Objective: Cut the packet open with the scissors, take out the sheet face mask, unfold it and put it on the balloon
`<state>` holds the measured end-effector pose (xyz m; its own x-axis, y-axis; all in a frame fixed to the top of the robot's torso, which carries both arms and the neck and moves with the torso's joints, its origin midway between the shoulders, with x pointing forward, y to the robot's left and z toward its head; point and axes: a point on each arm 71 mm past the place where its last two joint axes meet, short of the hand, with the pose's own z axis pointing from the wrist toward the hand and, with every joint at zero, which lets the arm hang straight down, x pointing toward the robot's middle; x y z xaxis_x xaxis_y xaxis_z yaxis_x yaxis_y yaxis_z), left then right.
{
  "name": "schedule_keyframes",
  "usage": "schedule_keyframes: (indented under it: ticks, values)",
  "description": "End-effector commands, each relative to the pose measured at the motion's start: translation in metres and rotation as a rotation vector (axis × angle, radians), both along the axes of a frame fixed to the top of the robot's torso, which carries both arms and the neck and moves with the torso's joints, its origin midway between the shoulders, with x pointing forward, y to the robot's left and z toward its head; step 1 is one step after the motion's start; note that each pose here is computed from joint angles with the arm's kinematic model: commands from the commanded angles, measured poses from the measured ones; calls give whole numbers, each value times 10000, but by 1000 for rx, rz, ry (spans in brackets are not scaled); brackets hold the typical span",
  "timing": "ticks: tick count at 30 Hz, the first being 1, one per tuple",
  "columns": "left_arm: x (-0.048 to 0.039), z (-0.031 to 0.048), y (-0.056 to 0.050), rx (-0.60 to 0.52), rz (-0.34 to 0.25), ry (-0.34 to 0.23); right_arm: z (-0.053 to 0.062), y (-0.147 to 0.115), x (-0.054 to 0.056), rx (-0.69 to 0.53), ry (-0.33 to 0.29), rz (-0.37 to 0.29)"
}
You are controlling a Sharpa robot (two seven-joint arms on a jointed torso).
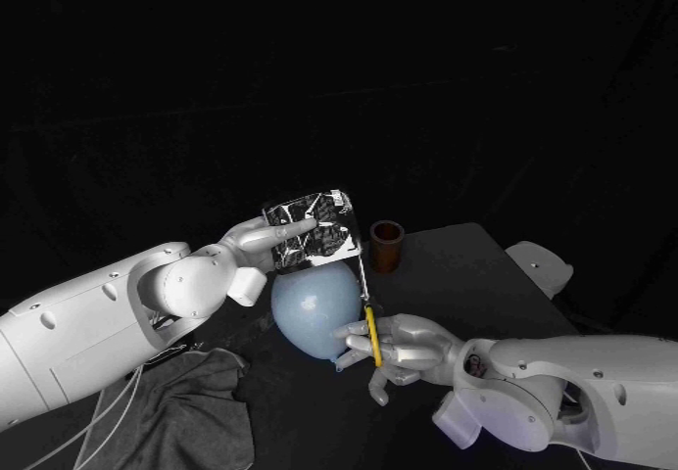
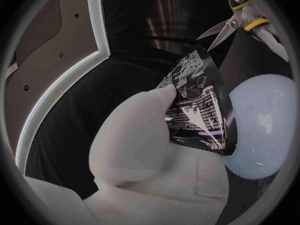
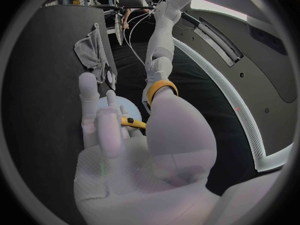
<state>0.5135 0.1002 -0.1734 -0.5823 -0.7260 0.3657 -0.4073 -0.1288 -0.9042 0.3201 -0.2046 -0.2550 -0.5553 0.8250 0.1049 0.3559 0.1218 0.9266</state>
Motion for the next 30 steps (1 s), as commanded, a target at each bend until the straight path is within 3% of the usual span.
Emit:
schedule_keyframes:
  ticks: [1, 20, 30]
  values:
    - [-20, 33, -47, -22, -33, -11, 13, 28, -13, 20, 2, 23]
    - [-41, 35, -75, -24, -55, -6, 128, 24, 27, 27, -37, 22]
    - [-57, 35, -88, -25, -72, -2, 187, 9, 101, 20, -65, 17]
